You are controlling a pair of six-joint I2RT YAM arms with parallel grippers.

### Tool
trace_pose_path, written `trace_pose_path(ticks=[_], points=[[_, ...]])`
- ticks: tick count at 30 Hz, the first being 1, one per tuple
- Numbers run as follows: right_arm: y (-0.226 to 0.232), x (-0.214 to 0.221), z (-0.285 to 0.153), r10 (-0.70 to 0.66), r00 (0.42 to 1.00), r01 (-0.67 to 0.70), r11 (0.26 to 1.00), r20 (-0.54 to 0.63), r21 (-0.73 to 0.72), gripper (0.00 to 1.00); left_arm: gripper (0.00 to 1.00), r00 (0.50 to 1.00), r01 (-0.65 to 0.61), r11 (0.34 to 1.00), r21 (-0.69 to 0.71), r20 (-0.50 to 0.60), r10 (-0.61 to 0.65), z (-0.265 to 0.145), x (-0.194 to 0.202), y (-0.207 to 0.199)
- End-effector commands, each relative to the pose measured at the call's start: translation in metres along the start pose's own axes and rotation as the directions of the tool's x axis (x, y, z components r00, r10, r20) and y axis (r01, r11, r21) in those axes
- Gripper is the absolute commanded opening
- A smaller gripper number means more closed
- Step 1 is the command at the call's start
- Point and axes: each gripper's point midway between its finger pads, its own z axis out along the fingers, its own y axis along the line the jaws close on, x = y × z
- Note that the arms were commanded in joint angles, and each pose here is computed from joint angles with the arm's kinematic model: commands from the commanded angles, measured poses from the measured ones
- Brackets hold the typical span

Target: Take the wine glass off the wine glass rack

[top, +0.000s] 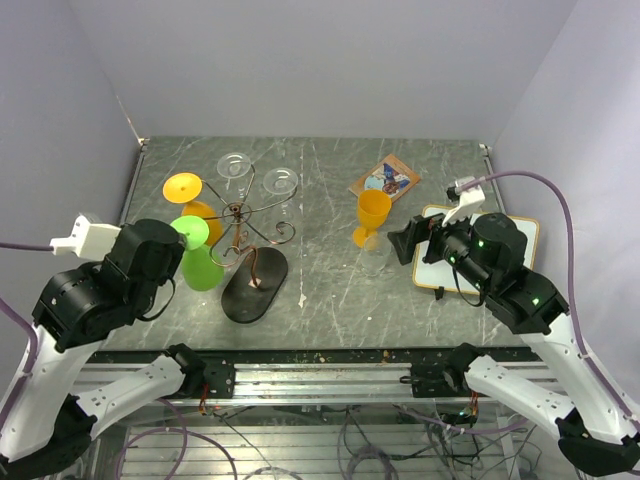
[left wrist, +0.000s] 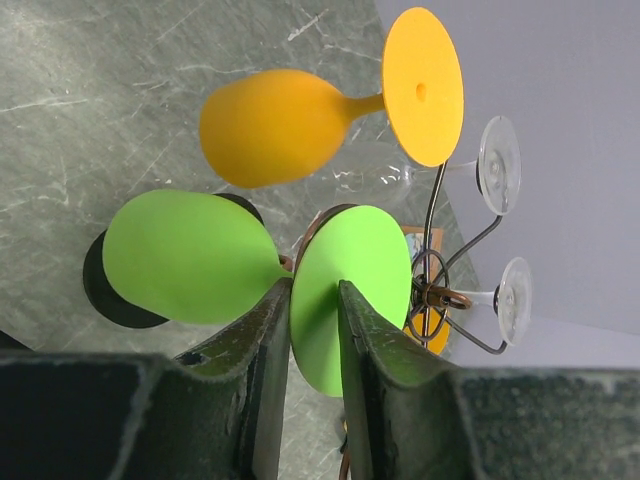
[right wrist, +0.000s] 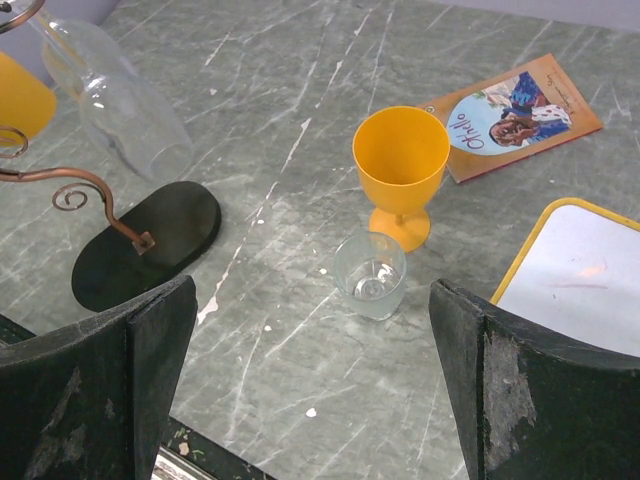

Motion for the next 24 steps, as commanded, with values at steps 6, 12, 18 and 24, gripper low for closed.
trace_pose_path(ticks=[6, 12, 18, 24], points=[[0.0, -0.009, 0.0, 0.0, 0.999, 0.0, 1.0, 0.043, 0.0, 1.0, 0.26, 0.999, -0.012, 1.0, -0.027, 0.049, 0.014, -0.006, -0.017, 0.01], [-0.001, -0.009, -0.002, 0.006, 0.999, -0.006, 1.0, 0.045, 0.002, 1.0, 0.21, 0.999, -0.02, 1.0, -0.024, 0.044, 0.021, -0.007, -0.016, 0.009], [-0.002, -0.012, -0.004, 0.005, 0.999, -0.005, 1.0, 0.051, 0.007, 1.0, 0.17, 0.999, -0.019, 1.0, -0.019, 0.043, 0.019, -0.009, -0.018, 0.006], [-0.001, -0.013, -0.004, 0.007, 0.998, -0.007, 1.0, 0.056, 0.0, 1.0, 0.1, 0.999, -0.01, 1.0, -0.006, 0.046, 0.01, -0.013, -0.023, 0.003]])
